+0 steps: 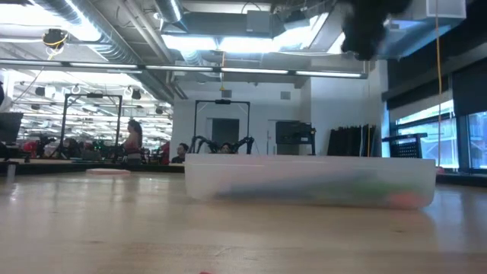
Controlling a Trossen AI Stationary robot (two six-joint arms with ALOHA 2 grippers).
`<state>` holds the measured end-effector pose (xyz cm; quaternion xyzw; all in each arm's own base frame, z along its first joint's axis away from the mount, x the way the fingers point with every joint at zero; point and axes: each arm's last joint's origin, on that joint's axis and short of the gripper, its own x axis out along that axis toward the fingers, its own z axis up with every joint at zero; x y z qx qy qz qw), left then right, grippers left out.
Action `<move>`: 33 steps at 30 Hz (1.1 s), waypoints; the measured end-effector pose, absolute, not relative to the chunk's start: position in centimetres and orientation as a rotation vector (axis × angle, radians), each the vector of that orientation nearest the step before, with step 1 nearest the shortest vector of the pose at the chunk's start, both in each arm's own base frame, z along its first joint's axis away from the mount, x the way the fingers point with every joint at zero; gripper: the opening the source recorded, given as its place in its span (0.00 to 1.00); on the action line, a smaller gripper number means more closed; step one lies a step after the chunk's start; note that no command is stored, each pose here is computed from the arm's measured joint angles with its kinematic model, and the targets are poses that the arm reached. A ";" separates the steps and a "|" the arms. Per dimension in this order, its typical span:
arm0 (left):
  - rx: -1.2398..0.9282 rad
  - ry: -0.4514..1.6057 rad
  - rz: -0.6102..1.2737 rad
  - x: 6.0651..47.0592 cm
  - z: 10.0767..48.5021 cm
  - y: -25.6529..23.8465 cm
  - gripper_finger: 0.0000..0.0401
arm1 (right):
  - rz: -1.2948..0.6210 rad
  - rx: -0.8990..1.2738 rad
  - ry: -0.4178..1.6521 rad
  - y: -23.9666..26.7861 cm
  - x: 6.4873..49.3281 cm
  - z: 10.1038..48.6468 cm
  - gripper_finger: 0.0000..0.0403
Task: Pack school essentials
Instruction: Put the red eraser into the orange supply box
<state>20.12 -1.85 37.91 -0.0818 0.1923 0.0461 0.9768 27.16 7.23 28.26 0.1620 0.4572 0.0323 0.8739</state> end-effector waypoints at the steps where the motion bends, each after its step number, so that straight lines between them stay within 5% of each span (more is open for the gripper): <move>1: -0.148 0.410 0.104 20.0 37.7 -1.9 0.35 | 0.119 0.282 0.924 7.8 27.3 29.0 0.31; 7: -0.085 0.452 0.098 19.8 37.3 -2.6 0.35 | 0.387 -0.021 0.765 11.9 26.7 31.4 0.31; 15: -0.031 0.463 0.036 19.6 37.2 -3.6 0.35 | 0.415 0.056 0.660 16.5 28.5 29.9 0.31; 33: 0.017 0.496 -0.160 18.9 37.0 -6.0 0.35 | 0.332 0.119 0.967 24.7 36.1 23.7 0.31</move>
